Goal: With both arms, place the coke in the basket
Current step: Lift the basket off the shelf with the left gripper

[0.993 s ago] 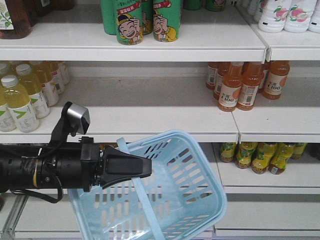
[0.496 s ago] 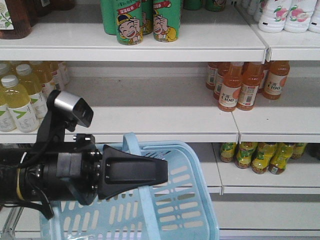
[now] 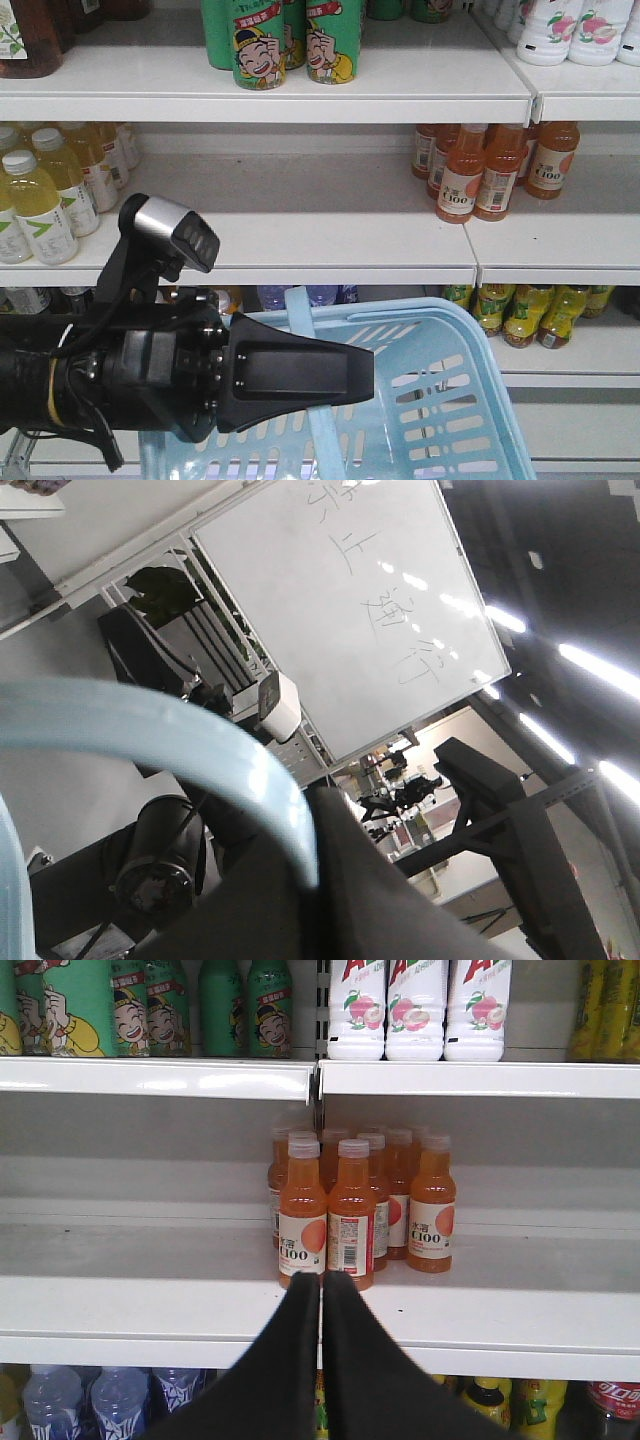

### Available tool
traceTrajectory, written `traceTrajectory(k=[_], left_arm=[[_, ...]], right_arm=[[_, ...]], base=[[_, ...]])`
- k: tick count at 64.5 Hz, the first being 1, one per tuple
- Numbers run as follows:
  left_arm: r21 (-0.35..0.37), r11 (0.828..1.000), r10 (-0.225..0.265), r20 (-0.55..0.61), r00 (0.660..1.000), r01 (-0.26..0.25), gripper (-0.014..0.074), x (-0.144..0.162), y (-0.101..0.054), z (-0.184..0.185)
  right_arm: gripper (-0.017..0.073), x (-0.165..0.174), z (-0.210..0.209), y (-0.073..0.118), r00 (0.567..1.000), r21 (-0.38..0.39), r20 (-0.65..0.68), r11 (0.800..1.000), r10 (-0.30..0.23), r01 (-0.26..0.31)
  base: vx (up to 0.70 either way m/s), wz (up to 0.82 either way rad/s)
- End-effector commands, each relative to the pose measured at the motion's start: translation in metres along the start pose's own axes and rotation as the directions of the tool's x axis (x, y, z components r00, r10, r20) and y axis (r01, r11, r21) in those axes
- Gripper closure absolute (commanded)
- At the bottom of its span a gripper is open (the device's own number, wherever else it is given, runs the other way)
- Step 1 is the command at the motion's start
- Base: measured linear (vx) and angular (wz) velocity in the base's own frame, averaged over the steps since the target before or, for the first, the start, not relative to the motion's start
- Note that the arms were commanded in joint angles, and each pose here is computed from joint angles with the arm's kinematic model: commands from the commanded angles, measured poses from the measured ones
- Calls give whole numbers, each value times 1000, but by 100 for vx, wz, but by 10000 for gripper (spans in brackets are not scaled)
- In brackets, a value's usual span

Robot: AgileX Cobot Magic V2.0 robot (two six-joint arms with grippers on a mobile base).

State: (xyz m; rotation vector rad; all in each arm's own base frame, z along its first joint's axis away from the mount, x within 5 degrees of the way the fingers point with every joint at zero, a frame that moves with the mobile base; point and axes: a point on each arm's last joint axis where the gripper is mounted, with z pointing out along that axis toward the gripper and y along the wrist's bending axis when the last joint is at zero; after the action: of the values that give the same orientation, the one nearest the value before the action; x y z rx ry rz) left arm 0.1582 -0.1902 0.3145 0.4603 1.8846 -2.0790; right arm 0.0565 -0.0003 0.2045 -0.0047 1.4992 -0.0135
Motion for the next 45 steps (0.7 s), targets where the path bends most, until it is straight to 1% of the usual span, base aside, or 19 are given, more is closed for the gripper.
traceTrajectory(k=[1,20,45], left_arm=[[257,967,12,-19,1000,-7,601,1,-34,-3],[265,964,24,-9,1000,-21,601,1,-39,-5],[268,963,22,-3,1000,-20,601,0,-39,-5]], right_arm=[[564,-2,-1,0,997,-1,71,1000,-11,11],[564,-2,-1,0,997,-1,71,1000,-11,11],[564,-2,-1,0,997,-1,71,1000,-11,11]], base=[[0,0],[0,0],[0,0]])
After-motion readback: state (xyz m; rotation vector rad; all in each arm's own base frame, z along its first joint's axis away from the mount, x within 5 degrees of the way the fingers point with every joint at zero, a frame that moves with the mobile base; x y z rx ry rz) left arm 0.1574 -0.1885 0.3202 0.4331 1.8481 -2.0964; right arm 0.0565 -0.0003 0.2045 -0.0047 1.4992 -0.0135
